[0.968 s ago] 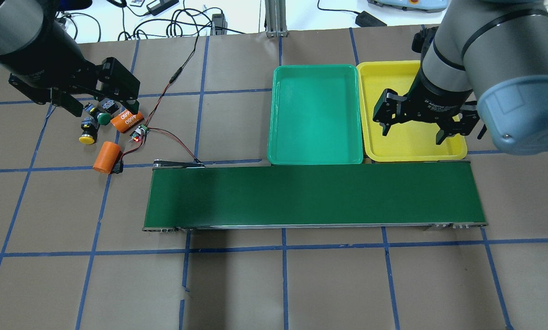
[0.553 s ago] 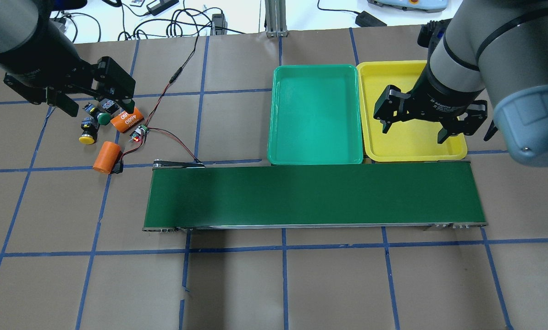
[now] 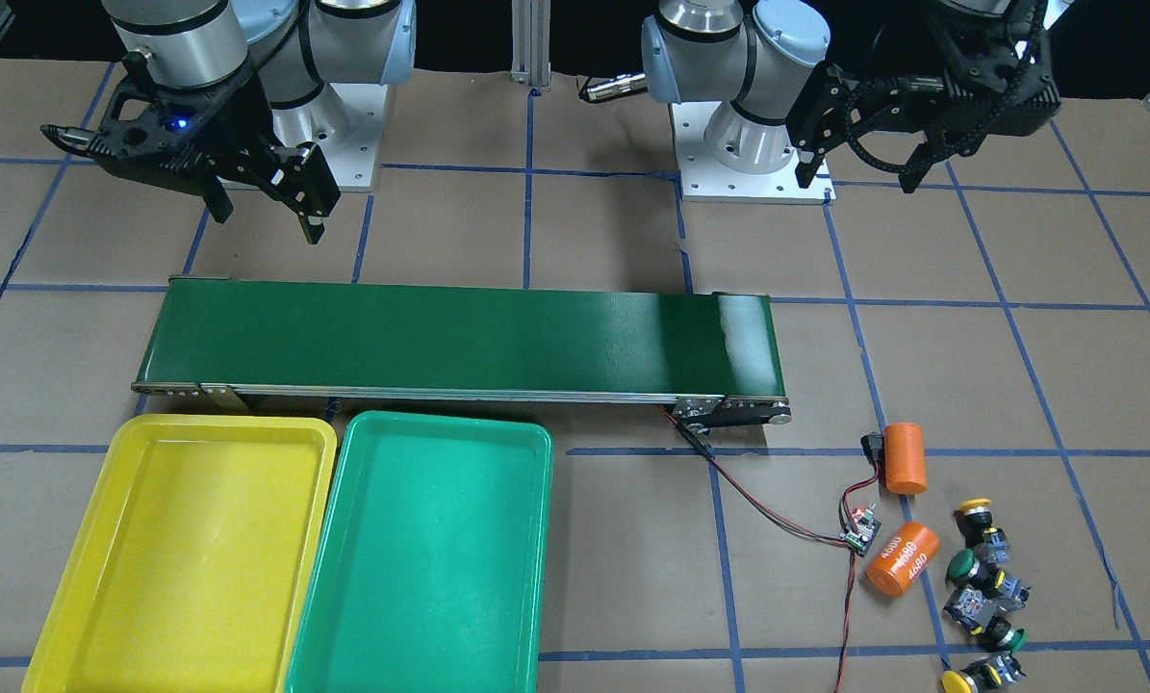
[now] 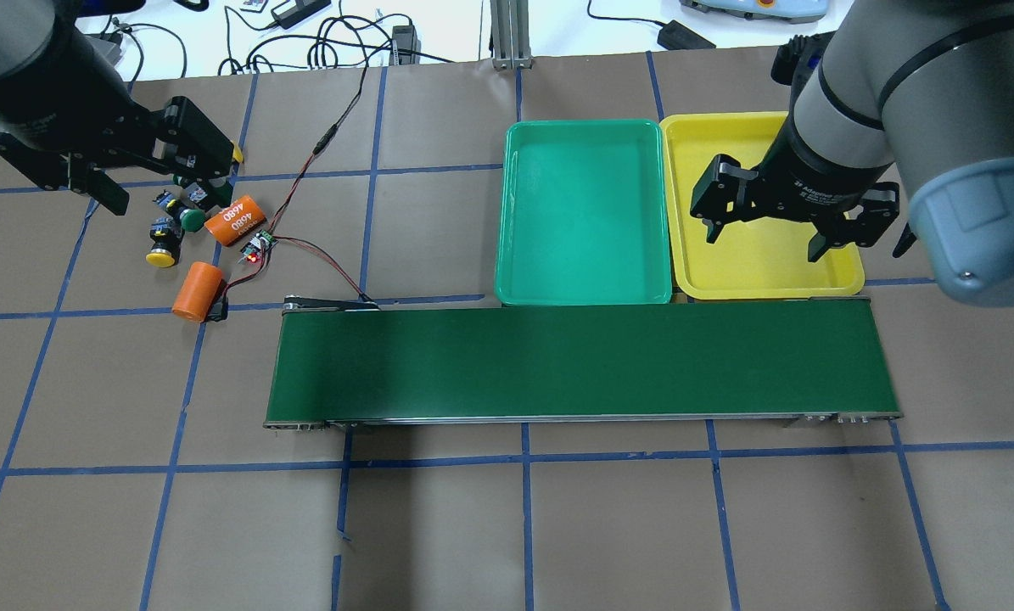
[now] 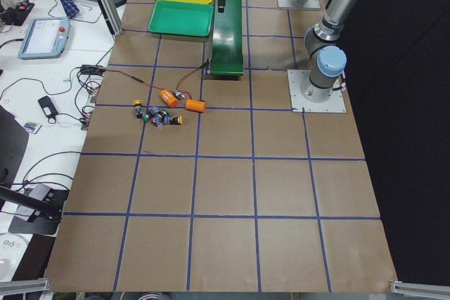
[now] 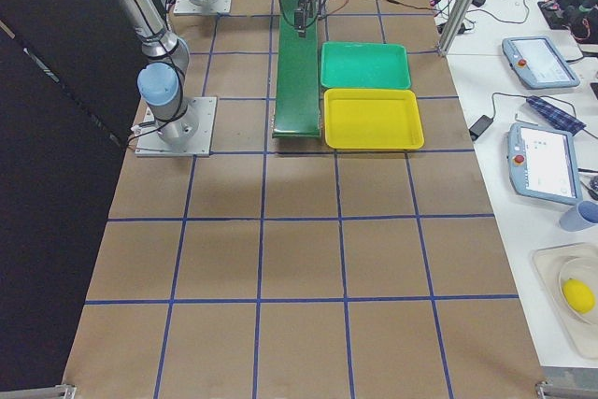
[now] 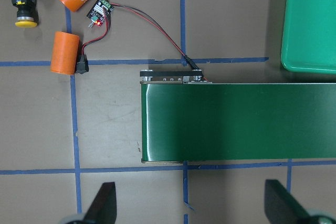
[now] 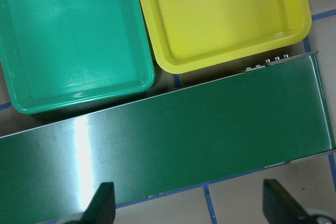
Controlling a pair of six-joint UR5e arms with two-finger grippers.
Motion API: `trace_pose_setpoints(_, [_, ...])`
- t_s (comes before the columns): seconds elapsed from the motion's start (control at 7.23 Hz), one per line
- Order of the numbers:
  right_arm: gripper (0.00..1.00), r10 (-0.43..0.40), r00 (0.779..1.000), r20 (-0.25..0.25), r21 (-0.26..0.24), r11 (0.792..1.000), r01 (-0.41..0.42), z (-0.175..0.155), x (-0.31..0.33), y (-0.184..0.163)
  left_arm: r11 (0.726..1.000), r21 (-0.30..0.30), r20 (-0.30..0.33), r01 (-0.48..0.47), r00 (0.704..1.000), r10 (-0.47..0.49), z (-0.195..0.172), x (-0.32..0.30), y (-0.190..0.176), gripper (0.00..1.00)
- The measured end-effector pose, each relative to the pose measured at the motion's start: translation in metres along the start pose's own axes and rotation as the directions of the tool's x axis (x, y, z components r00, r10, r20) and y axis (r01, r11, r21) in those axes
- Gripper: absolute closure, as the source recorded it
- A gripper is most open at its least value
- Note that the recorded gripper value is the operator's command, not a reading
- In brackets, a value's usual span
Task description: Sort buttons by color to trays
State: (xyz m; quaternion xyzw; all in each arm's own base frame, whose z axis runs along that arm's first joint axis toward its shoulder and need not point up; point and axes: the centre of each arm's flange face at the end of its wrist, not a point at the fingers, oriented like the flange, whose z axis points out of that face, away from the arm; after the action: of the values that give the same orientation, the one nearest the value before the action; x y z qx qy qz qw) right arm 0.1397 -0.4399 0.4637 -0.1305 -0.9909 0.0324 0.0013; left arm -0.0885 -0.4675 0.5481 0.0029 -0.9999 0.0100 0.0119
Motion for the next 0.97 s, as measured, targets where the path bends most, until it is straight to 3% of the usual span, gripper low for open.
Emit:
trace_pose_setpoints(0.41, [0.00, -0.005, 1.000, -0.014, -0.003, 1.000, 0.005, 0.003, 0.002, -0.001, 0.998, -0.037, 0.028, -0.059, 0.998, 0.060, 0.061, -0.056, -0.079, 0.00])
trace_pose_setpoints(0.69, [0.00, -0.005, 1.000, -0.030, -0.022, 1.000, 0.004, 0.006, 0.003, 0.001, 0.984, -0.099, -0.003, -0.151, 0.988, 0.151, 0.126, -0.132, -0.128, 0.00])
trace_pose_setpoints(0.97, [0.00, -0.003, 0.998, -0.059, -0.056, 0.998, -0.001, 0.012, 0.006, 0.005, 0.966, -0.149, -0.044, -0.210, 0.978, 0.205, 0.196, -0.182, -0.153, 0.00])
